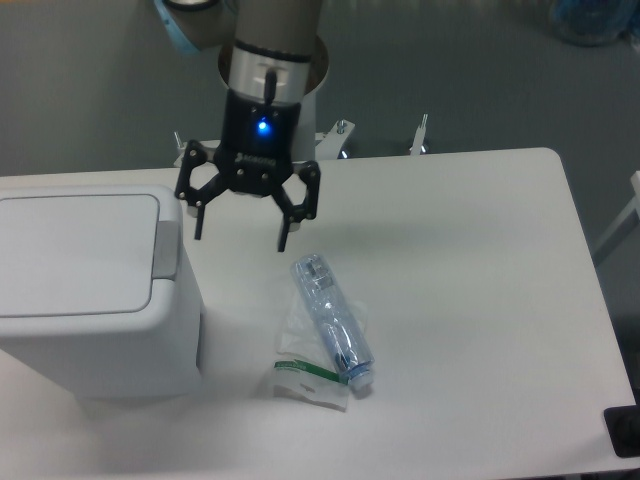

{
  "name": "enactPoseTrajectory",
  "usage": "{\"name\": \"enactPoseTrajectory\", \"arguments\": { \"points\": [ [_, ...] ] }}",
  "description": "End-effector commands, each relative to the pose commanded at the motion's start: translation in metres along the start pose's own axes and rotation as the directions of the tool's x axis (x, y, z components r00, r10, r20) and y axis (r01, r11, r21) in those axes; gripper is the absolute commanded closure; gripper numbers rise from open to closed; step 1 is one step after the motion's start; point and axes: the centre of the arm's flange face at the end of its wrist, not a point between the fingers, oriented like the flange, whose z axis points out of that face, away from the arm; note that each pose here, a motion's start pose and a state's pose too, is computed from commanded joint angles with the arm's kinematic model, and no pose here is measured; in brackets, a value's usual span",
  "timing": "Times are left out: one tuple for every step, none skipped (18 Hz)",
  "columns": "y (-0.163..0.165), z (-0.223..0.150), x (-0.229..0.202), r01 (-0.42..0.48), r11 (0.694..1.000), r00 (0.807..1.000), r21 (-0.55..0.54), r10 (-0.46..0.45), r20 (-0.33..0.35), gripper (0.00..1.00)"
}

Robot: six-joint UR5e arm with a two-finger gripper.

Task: Open the trash can
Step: 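Lower the gripper beside the lid edge and press the lid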

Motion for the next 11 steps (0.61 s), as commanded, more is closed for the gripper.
{"name": "enactPoseTrajectory", "arguments": {
  "points": [
    [0.0,0.001,0.001,-0.001,1.0,1.0,0.0,0.001,-0.002,0.0],
    [0.0,0.002,0.001,-0.002,1.0,1.0,-0.001,0.002,-0.002,0.0],
    [0.0,0.003,0.001,-0.003,1.0,1.0,-0.003,0.003,-0.004,0.0],
    [-0.001,0.003,0.001,-0.005,1.0,1.0,-0.002,0.005,-0.005,0.0],
    [-0.001,0.006,0.0,-0.003,1.0,1.0,-0.007,0.003,-0.004,0.0],
    [0.0,0.007,0.001,-0.006,1.0,1.0,-0.009,0.006,-0.006,0.0],
    [0.0,0.008,0.001,-0.005,1.0,1.0,-0.01,0.005,-0.006,0.0],
    [0.0,0.01,0.001,-0.008,1.0,1.0,-0.013,0.008,-0.008,0.0],
    [0.0,0.011,0.0,-0.009,1.0,1.0,-0.016,0.009,-0.007,0.0],
    [0.0,0.011,0.0,-0.01,1.0,1.0,-0.016,0.01,-0.007,0.0],
    [0.0,0.011,0.0,-0.01,1.0,1.0,-0.016,0.01,-0.007,0.0]
  ]
}}
